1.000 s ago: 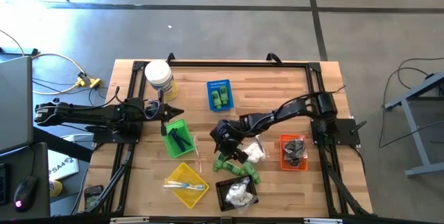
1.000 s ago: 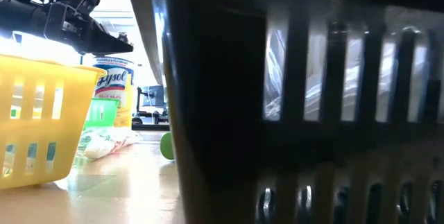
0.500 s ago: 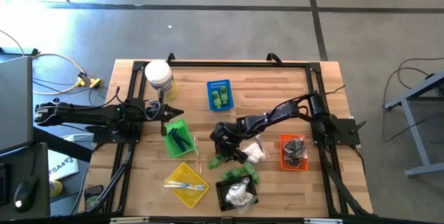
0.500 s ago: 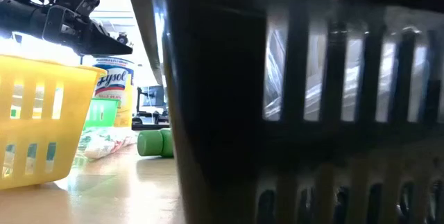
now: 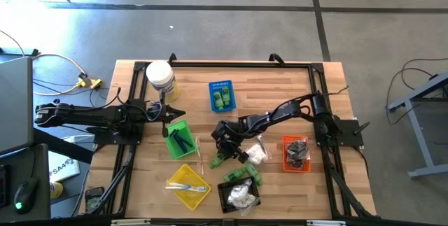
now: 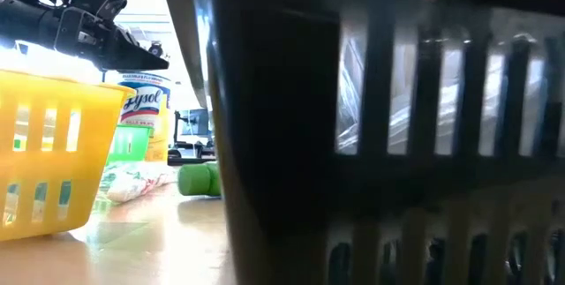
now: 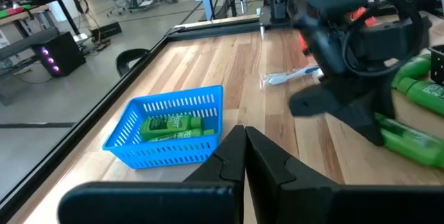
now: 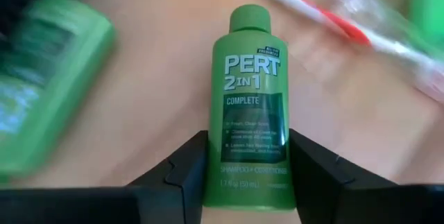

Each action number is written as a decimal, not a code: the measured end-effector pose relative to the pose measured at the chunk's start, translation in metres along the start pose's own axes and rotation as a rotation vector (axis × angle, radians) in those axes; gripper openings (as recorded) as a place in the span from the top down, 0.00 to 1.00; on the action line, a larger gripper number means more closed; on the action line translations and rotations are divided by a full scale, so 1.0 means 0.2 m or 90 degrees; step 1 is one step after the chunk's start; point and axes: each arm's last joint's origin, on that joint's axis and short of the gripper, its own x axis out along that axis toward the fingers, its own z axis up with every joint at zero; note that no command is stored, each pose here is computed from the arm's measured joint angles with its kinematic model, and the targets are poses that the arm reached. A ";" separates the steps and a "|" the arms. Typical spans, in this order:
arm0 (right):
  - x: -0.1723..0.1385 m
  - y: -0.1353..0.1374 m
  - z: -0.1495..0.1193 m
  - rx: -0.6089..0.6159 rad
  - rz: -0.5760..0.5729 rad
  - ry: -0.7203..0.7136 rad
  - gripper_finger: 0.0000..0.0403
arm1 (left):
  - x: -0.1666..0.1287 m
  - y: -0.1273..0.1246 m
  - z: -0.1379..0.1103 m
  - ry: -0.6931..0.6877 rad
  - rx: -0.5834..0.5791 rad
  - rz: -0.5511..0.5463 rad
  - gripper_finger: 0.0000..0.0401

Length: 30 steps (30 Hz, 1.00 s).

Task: Pick & Place Travel size toiletries
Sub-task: Put the shampoo bottle into the blue bin

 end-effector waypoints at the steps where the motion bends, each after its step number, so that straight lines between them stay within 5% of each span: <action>1: -0.02 0.00 0.00 0.003 -0.011 0.011 0.62 | 0.00 0.00 0.00 0.000 0.000 0.001 0.99; 5: -0.09 -0.02 0.03 0.003 -0.070 0.052 0.62 | 0.00 0.00 0.00 -0.002 -0.023 0.001 0.99; 10: -0.22 -0.01 0.11 -0.025 -0.152 0.102 0.59 | 0.00 0.01 0.03 -0.045 -0.212 0.004 0.99; 20: -0.41 0.03 0.27 -0.138 -0.325 0.171 0.62 | 0.05 0.00 0.15 -0.031 -0.303 -0.095 0.97; 30: -0.42 0.07 0.32 -0.229 -0.371 0.218 0.62 | 0.33 -0.04 0.28 0.146 -0.299 -0.140 0.53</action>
